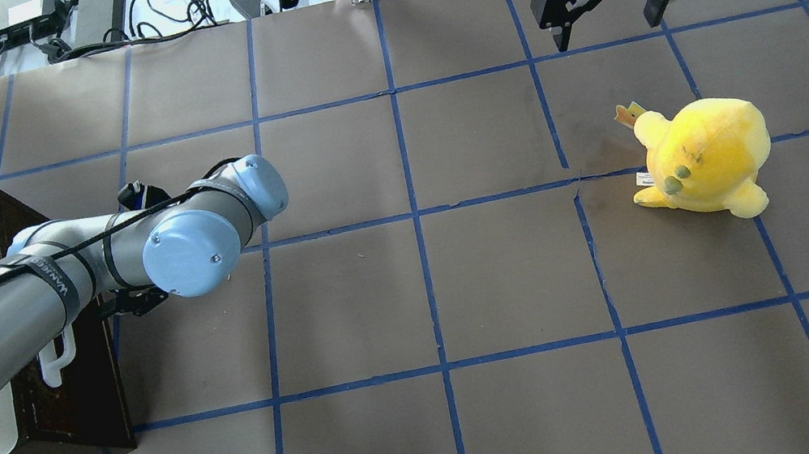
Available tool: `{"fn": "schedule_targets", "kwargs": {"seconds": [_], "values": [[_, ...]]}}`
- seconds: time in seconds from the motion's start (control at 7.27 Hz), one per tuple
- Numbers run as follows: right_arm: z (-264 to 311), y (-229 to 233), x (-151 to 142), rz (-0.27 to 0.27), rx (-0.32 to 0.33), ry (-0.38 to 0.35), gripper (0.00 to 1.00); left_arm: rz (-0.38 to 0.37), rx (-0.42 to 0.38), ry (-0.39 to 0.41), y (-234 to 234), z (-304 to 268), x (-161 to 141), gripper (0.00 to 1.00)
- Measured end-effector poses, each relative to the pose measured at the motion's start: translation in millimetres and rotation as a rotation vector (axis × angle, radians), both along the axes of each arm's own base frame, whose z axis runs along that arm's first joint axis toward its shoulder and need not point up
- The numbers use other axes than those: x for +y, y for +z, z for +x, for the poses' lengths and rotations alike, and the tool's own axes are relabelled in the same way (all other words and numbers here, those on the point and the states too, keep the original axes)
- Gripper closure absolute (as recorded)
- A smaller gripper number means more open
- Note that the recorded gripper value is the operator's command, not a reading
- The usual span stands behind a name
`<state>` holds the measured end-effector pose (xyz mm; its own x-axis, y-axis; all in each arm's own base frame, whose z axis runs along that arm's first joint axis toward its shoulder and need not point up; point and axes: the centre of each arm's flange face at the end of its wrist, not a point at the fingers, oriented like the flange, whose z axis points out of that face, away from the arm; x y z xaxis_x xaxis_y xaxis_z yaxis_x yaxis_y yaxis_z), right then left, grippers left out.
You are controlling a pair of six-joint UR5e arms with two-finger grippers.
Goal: Pull drawer sideways
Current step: 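Descend further and start closing the left gripper on the handle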
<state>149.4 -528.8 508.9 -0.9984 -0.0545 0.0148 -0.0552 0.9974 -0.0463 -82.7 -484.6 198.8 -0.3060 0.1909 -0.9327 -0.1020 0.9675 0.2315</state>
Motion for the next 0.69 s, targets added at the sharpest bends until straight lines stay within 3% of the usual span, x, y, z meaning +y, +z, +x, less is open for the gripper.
{"fn": "schedule_targets", "kwargs": {"seconds": [0.41, 0.69], "values": [[0.0, 0.0, 0.0, 0.0, 0.0, 0.0, 0.0, -0.003, -0.015, -0.009, 0.3, 1.8, -1.0, 0.2], [0.0, 0.0, 0.0, 0.0, 0.0, 0.001, 0.0, -0.003, -0.017, -0.01, 0.1, 2.2, -1.3, 0.22]]}}
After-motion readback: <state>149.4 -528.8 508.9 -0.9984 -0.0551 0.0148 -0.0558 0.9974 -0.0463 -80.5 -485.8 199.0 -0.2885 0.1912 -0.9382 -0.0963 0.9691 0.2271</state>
